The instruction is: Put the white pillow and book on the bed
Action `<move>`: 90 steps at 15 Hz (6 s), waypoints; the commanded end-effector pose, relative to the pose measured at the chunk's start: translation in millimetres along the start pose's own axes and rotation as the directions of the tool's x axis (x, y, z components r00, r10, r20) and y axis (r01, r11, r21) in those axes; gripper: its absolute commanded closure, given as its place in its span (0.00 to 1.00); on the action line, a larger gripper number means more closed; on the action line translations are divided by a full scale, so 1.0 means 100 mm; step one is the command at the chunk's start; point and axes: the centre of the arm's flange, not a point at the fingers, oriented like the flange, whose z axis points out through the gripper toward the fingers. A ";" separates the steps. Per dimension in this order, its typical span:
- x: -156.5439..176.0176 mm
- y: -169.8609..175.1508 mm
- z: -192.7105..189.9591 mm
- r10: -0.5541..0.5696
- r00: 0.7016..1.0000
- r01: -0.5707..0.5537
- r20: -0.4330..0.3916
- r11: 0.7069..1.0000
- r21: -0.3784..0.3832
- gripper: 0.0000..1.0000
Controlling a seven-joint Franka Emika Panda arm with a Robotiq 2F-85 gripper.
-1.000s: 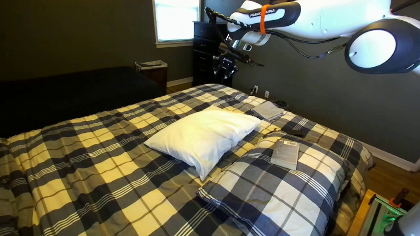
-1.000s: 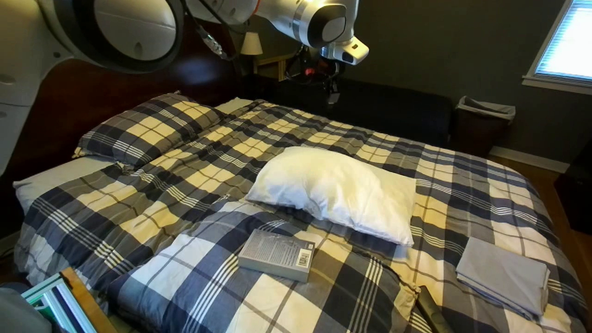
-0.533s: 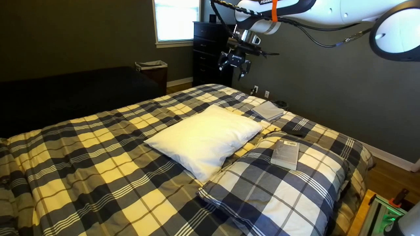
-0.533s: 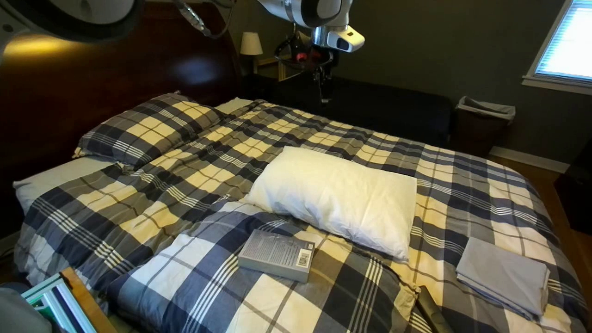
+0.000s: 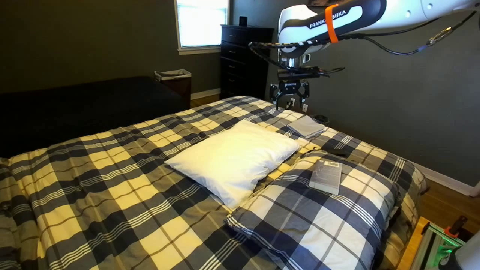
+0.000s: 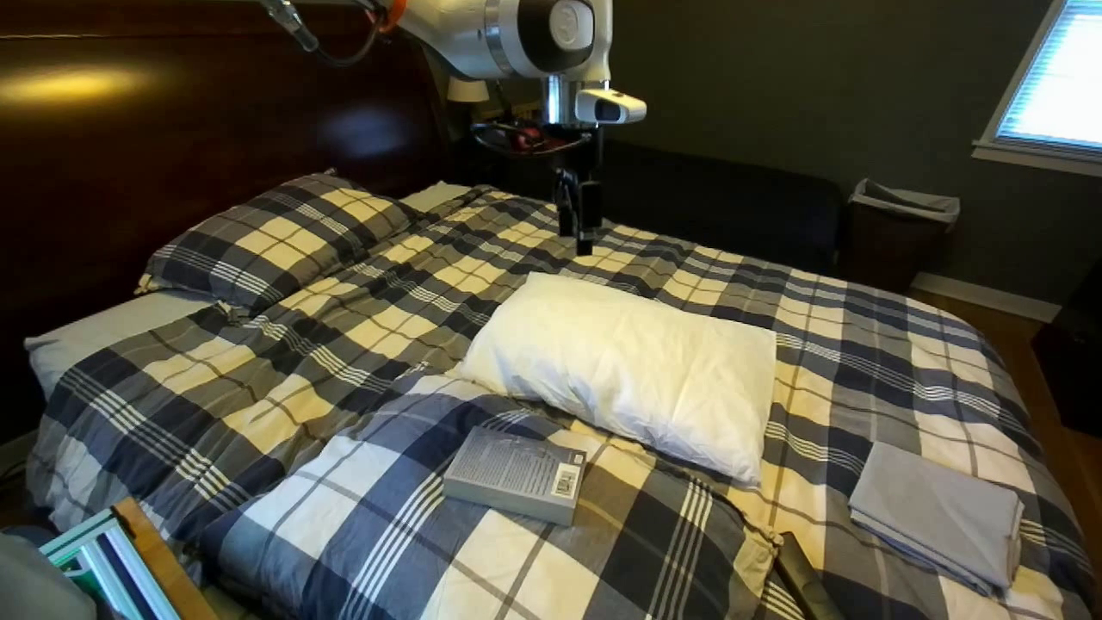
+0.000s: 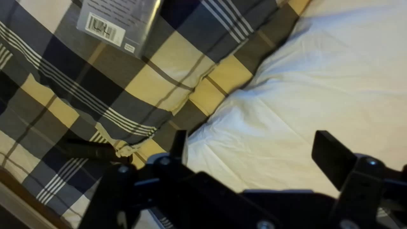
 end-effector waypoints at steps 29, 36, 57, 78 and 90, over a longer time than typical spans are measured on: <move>-1.36 0.18 2.25 -0.208 0.975 0.224 0.084 0.917 -0.331 0.00; -1.36 0.01 2.62 -0.214 0.971 0.238 0.105 0.876 -0.419 0.00; -0.92 0.38 2.78 -0.044 0.981 0.155 0.188 0.760 -0.632 0.89; -0.02 1.86 1.76 0.346 0.937 -0.313 -0.044 0.778 -0.545 0.67; 0.48 2.54 1.87 0.459 0.867 -0.482 -0.195 0.672 -0.562 0.92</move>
